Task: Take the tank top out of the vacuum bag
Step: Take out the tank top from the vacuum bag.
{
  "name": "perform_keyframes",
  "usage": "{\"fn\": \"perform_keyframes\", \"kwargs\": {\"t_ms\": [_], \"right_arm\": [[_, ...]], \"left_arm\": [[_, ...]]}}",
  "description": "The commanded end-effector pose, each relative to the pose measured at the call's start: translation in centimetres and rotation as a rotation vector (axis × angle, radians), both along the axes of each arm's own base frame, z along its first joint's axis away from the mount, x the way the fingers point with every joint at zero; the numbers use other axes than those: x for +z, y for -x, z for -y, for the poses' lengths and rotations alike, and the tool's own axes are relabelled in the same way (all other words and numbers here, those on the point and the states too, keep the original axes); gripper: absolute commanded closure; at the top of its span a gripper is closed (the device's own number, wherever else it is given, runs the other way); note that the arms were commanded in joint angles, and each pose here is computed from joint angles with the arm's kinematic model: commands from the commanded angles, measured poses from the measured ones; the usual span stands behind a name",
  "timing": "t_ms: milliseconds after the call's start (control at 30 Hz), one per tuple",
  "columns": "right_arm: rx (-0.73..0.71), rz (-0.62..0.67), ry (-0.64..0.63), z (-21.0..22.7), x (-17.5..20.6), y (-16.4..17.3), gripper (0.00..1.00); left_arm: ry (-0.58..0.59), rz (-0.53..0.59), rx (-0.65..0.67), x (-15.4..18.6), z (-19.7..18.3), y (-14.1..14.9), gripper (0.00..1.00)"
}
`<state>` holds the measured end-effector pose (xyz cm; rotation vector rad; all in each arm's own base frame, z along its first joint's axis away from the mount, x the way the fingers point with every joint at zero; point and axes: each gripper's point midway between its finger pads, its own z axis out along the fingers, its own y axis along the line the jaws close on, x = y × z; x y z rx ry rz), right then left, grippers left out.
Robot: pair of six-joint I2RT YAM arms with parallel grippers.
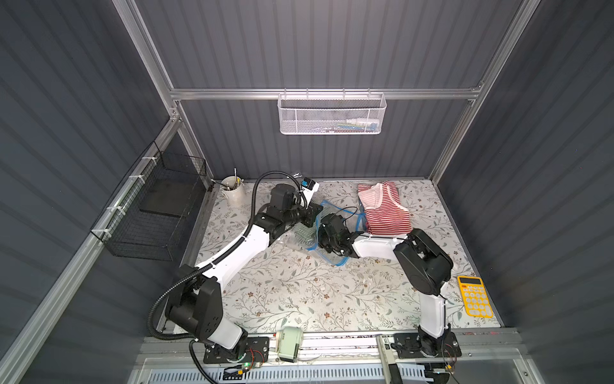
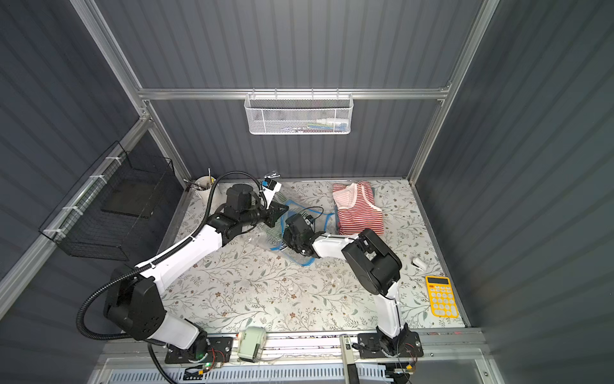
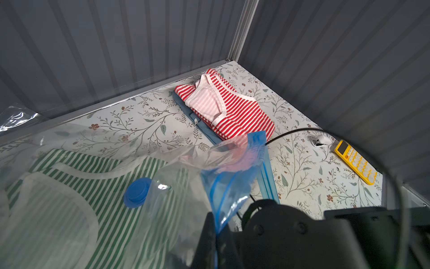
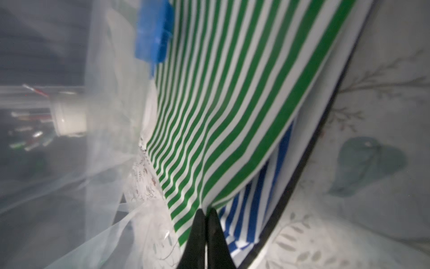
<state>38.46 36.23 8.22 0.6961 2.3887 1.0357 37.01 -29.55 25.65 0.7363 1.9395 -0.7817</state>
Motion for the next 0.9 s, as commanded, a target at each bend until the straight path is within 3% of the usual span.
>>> {"fn": "perform_keyframes", "kwargs": {"t_ms": [0,167,533,633,733,867], "right_arm": [[0.018,0.080,0.052,1.0,3.9,1.1,1.00],[0.014,0.094,0.118,3.5,5.3,3.2,1.00],[-0.012,0.054,0.094,4.9,2.3,5.2,1.00],[-0.012,0.038,0.083,4.7,1.6,5.4,0.87],[-0.009,0.028,0.088,4.7,1.3,5.6,0.56],[-0.011,0.009,0.074,4.9,0.5,6.1,0.44]], "left_arm": [[0.020,0.035,0.004,1.4,-0.1,0.1,1.00],[0.016,0.027,0.007,1.2,-0.1,-0.1,1.00],[0.019,0.007,0.004,0.6,0.2,-0.3,1.00],[0.018,0.005,0.002,0.5,0.2,-0.2,1.00],[0.017,0.006,0.003,0.4,0.2,-0.3,1.00],[0.016,-0.001,0.002,0.2,0.3,-0.4,1.00]]}}
